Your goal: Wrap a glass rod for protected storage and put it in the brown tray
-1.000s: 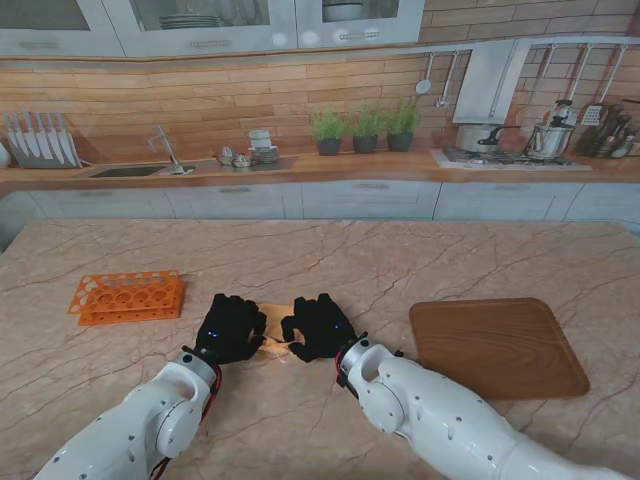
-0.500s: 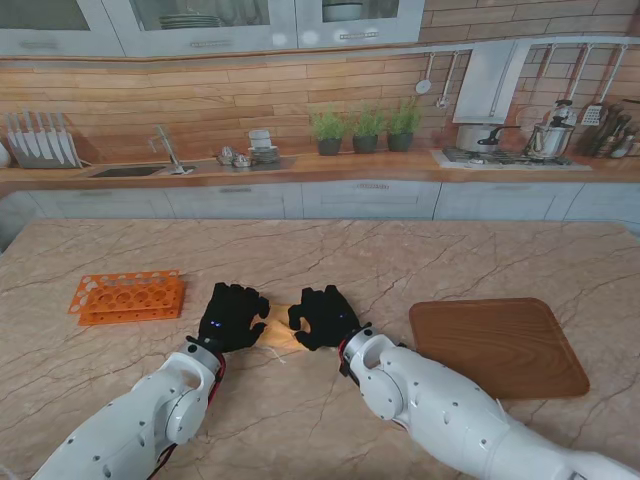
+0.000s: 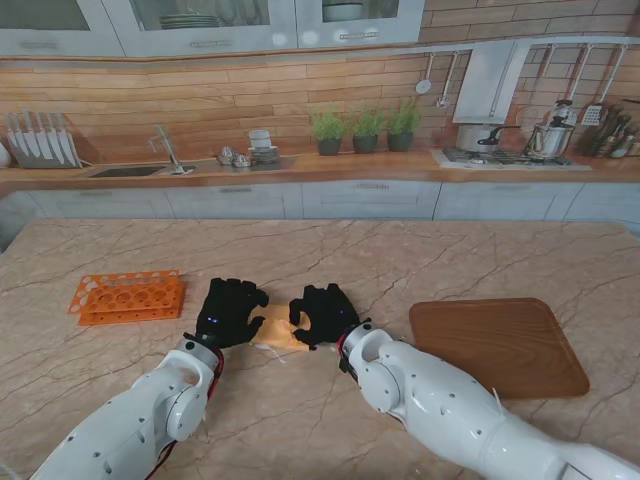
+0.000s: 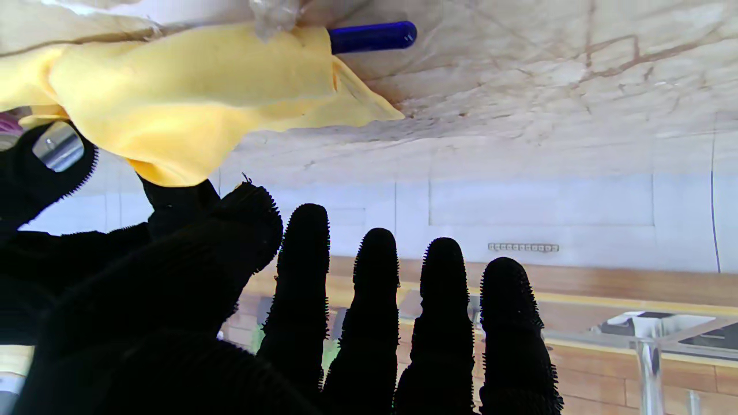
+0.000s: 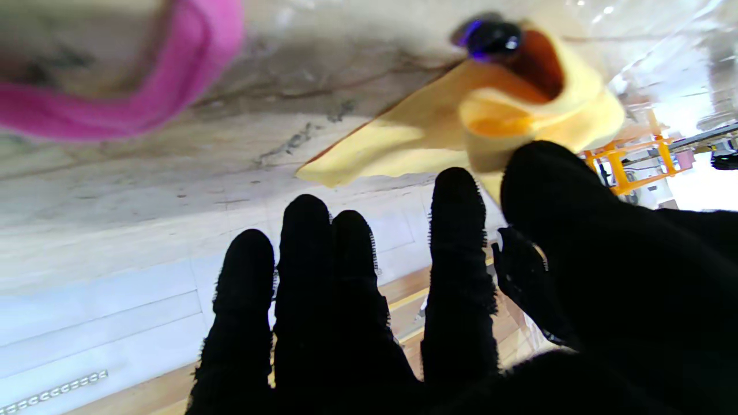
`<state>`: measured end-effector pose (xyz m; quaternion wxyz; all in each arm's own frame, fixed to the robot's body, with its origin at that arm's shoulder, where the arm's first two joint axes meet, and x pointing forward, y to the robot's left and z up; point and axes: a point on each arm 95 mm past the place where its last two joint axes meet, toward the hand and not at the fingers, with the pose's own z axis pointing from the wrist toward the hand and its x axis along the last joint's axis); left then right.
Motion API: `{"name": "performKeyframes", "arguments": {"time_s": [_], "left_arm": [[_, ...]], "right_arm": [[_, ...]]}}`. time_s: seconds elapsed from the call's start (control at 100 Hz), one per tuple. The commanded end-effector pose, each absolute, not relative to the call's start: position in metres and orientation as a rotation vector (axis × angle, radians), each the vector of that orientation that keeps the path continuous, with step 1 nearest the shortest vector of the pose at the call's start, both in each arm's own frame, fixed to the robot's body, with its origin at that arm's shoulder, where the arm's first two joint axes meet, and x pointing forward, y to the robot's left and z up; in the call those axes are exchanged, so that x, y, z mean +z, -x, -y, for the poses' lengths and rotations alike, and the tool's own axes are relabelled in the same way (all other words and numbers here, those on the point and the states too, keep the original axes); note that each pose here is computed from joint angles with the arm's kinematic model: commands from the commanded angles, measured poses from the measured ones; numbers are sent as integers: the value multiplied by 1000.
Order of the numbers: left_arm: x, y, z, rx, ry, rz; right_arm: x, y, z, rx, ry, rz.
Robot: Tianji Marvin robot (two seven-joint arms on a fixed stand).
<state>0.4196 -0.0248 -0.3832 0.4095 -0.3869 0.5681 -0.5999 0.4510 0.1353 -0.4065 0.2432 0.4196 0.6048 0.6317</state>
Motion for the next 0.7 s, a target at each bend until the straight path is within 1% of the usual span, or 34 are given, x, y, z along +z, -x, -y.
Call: {"name": "performKeyframes", "arguments": {"time_s": [0.0,0.36,0.69], "left_arm": [[-386,-420,29,-1505,978,-1440],[-387,-431,42,-1471,920,-1451],[-396,-447,46,-1373,904,-1475]], "right_arm": [[-404,-450,-140,1725,-1169,-1639],[-402,-451,-133,1693,-1158,-1600],[-404,-460,-128,1645,-1131,-1604]]}}
